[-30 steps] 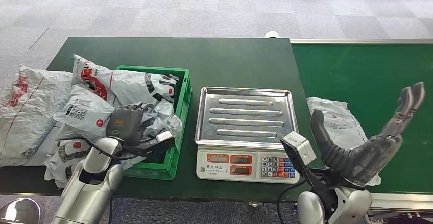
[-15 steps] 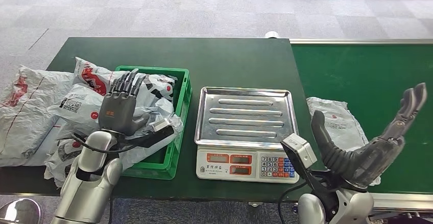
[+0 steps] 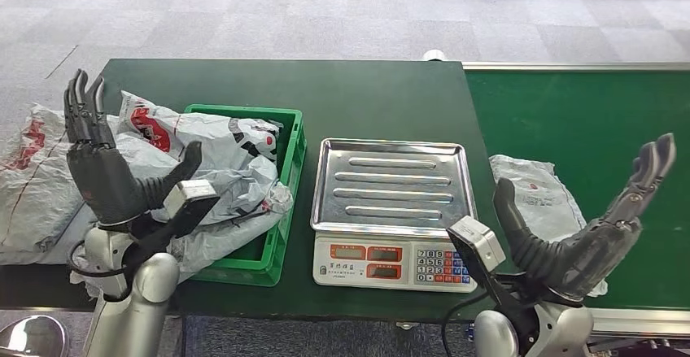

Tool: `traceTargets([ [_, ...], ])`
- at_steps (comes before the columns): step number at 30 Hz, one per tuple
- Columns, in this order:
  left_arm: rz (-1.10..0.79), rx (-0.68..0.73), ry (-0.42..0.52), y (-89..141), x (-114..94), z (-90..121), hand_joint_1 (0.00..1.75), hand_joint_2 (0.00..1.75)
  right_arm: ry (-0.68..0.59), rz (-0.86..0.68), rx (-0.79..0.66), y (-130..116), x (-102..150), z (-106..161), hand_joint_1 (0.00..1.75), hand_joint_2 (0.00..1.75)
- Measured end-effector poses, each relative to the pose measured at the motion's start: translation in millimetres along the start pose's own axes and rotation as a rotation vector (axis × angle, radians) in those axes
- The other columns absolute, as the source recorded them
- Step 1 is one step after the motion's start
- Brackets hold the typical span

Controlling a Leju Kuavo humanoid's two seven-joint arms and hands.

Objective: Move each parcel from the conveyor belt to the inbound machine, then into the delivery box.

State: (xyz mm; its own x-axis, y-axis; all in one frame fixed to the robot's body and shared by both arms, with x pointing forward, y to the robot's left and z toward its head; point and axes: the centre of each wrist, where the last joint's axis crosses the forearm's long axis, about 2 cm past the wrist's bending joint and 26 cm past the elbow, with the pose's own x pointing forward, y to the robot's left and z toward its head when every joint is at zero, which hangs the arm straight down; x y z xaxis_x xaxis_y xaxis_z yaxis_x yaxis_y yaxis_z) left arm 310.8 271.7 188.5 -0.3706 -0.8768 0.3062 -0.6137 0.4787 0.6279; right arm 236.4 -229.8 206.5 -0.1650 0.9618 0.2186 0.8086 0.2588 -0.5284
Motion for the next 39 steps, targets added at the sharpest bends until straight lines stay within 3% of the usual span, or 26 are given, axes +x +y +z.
traceTargets([
  [2, 0.083, 0.028, -0.019, 4.1, 3.0, 1.7, 0.0, 0.0, 0.004, -0.001, 0.013, 3.1, -0.2, 1.7, 0.0, 1.75],
  [7, 0.567, 0.039, -0.185, 16.0, 20.2, 7.7, 0.0, 0.0, 0.058, 0.065, 0.088, 24.2, -9.2, 6.8, 0.0, 1.75],
  [14, 0.846, -0.041, -0.373, 30.7, 51.5, 10.6, 0.0, 0.0, 0.199, 0.223, 0.202, 51.7, -53.8, 18.0, 0.0, 1.75],
  [18, 0.902, -0.053, -0.439, 37.9, 65.1, 7.2, 0.0, 1.75, 0.387, 0.339, 0.313, 64.6, -89.2, 28.8, 0.0, 1.75],
  [23, 0.877, -0.064, -0.485, 42.6, 73.6, 5.4, 0.0, 1.75, 0.507, 0.457, 0.459, 78.5, -128.9, 42.6, 0.0, 1.75],
  [28, 0.866, -0.076, -0.497, 43.1, 77.2, 7.4, 0.0, 1.75, 0.59, 0.52, 0.501, 78.3, -160.9, 49.2, 0.0, 1.75],
  [39, 0.85, -0.081, -0.501, 42.8, 78.5, 7.6, 0.0, 1.75, 0.747, 0.576, 0.569, 67.6, -203.8, 66.2, 0.0, 1.75],
])
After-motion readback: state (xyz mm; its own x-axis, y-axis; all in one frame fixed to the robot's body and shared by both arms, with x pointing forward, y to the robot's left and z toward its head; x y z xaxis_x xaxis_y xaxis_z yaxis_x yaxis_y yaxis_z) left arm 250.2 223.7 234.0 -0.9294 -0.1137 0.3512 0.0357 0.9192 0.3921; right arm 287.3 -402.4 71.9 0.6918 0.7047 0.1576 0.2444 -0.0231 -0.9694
